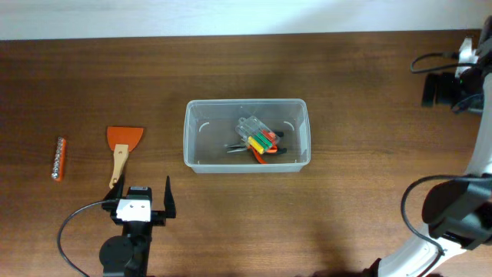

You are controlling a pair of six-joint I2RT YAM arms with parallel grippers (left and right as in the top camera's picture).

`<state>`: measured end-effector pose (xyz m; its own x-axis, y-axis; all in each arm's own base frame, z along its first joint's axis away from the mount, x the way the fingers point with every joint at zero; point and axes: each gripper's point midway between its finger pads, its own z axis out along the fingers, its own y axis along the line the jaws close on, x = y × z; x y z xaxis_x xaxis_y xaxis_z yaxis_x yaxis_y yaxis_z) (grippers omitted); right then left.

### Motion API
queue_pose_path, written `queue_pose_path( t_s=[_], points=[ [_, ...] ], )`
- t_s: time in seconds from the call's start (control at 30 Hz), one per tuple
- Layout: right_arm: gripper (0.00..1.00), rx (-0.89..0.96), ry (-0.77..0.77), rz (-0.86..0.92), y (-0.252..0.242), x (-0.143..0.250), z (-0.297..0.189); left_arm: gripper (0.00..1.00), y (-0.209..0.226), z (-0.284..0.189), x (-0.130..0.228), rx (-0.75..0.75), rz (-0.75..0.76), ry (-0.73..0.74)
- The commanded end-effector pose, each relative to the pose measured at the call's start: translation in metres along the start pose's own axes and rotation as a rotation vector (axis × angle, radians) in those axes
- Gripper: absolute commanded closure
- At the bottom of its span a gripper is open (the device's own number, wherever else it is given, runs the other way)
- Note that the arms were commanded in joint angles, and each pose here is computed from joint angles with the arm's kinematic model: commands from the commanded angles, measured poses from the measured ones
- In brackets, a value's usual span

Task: Pack container
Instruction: 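Release the screwdriver pack and withdraw the right gripper to the right, then move the left gripper left over the orange scraper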

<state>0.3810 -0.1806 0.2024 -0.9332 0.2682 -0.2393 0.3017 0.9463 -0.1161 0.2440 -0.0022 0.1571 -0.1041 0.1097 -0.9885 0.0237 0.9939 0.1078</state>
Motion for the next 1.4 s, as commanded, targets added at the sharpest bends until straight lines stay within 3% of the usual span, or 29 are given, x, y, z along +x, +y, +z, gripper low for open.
queue_pose_path(
  t_s=[0.0, 0.87, 1.03, 1.37],
  points=[
    [0.01, -0.006, 0.053, 0.033, -0.005, 0.012, 0.029, 0.01, 0.002, 0.000, 0.002, -0.012, 0.012, 0.001],
    [0.01, -0.006, 0.080, 0.058, -0.008, 0.020, 0.048, 0.01, 0.002, 0.000, 0.002, -0.012, 0.012, 0.001],
    [0.01, -0.006, 0.080, 0.058, -0.008, 0.020, 0.048, 0.01, 0.015, 0.000, 0.001, -0.088, 0.027, 0.004],
    [0.01, -0.006, 0.080, 0.058, -0.008, 0.020, 0.048, 0.01, 0.013, -0.003, -0.015, -0.070, 0.026, -0.041]
  ],
)
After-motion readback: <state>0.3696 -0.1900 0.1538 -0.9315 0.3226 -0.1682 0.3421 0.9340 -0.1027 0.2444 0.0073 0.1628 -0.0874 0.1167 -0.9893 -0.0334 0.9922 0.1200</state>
